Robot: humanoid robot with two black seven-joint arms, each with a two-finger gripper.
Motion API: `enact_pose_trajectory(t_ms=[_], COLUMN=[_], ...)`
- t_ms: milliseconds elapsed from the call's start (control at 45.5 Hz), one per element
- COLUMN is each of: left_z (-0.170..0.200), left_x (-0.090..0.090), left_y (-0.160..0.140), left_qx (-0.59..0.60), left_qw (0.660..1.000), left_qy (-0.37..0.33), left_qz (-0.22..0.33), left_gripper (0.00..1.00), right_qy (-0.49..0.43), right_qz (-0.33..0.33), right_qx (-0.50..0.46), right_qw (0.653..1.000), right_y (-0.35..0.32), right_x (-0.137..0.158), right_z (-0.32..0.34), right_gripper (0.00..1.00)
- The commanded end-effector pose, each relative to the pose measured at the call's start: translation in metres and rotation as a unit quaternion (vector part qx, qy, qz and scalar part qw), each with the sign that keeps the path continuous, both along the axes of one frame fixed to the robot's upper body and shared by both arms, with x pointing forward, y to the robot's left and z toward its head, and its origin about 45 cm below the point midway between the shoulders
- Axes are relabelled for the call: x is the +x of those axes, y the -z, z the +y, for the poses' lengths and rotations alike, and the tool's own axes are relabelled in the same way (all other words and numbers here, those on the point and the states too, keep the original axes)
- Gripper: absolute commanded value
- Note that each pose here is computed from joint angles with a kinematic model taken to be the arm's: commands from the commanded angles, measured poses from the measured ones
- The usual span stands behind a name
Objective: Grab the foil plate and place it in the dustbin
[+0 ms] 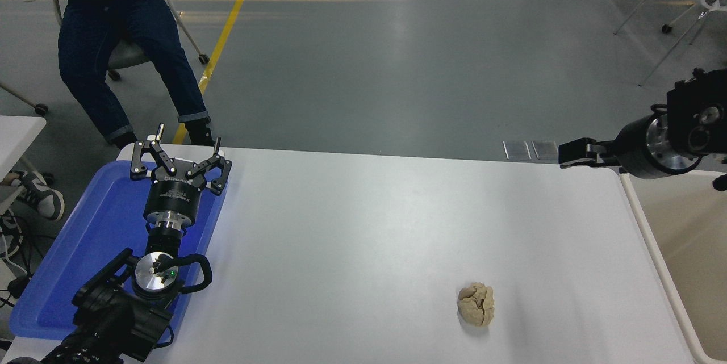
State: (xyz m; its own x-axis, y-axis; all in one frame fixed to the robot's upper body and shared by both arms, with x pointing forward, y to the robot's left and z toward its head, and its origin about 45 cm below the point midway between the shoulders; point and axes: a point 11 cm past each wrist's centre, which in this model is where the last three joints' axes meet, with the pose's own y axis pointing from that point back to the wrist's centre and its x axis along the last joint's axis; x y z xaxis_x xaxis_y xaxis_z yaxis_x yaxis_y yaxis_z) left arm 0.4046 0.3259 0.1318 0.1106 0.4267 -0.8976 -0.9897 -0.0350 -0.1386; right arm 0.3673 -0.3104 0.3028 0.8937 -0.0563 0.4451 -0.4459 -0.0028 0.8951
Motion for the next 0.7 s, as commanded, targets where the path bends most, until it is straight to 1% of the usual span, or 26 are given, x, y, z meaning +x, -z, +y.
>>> enact_pose_trajectory(t_ms=[0, 132, 330, 593, 681], left_z=[0.0, 0.0, 0.0, 0.0, 0.0], left_x=[0.0, 0.0, 0.0, 0.0, 0.0], left_y=[0.0, 0.0, 0.0, 0.0, 0.0], left_qx=[0.0, 0.0, 0.0, 0.0, 0.0], left_qw=[1.0, 1.0, 1.0, 1.0, 1.0], left_qy=[0.0, 0.0, -0.001, 0.0, 0.0], left_qz=[0.0, 0.0, 0.001, 0.0, 0.0], left_gripper=[1.0, 1.0, 1.0, 1.0, 1.0], right_qy=[-0.033, -0.049, -0.062, -0.08, -0.084], right_qz=[0.061, 0.111, 0.136, 0.17, 0.169], right_qx=[0.013, 0.038, 0.051, 0.029, 0.019], right_qw=[0.998, 0.992, 0.987, 0.982, 0.982], right_y=[-0.012, -0.017, -0.013, -0.008, -0.01], right_x=[-0.015, -0.025, -0.03, -0.037, -0.036], right_z=[0.042, 0.07, 0.102, 0.107, 0.103], right_gripper=[1.0, 1.0, 1.0, 1.0, 1.0])
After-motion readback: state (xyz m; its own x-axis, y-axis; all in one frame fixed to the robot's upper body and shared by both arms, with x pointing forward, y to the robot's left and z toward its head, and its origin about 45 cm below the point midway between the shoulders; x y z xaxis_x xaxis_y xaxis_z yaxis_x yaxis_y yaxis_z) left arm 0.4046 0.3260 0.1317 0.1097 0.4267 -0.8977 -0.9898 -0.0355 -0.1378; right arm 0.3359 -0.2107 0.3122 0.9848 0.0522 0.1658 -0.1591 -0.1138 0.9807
